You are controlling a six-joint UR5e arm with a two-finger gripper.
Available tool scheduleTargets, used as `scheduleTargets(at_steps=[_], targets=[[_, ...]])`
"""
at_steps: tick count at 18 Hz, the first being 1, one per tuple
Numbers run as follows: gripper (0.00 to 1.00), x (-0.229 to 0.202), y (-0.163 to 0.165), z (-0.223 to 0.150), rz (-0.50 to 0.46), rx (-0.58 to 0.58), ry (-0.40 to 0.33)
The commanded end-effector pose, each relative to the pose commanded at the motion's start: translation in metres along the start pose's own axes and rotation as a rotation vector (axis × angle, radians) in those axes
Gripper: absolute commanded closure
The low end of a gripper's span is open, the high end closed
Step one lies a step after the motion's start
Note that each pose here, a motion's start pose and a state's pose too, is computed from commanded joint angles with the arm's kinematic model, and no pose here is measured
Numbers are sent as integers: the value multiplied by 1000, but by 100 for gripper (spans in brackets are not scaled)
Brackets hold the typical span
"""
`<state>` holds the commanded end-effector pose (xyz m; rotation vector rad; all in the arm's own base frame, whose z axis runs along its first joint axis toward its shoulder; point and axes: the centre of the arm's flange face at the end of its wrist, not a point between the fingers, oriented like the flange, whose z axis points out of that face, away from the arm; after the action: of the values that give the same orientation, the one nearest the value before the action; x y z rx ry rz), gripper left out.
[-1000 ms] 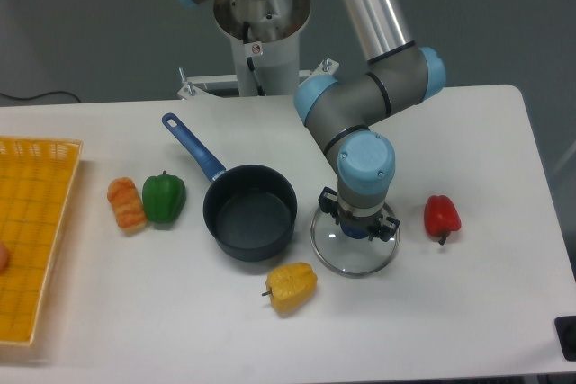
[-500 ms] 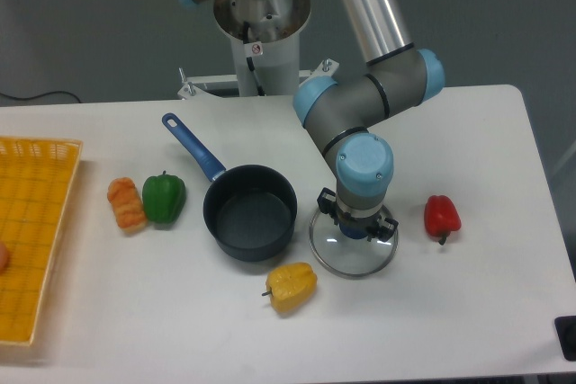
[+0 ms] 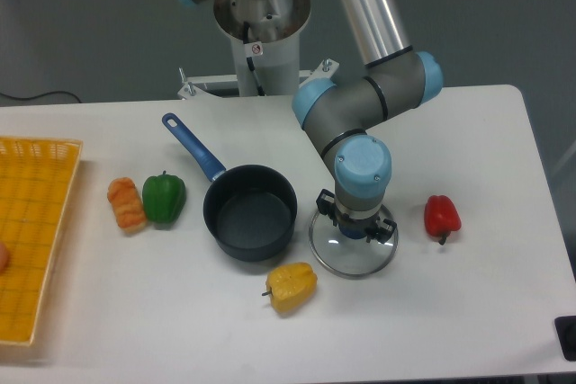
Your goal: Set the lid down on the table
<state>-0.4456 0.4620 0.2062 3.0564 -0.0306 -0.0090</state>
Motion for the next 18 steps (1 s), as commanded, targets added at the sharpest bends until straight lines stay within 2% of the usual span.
scheduleTargets(at_steps=[5,10,12,14,18], targets=[[28,1,-1,1,3,-1,1],[20,1,-1,1,3,-2,0],[10,1,-1,1,3,-1,1],[6,0,-1,2,3,-1,1],[6,1,-1,3,5,-13,-6]])
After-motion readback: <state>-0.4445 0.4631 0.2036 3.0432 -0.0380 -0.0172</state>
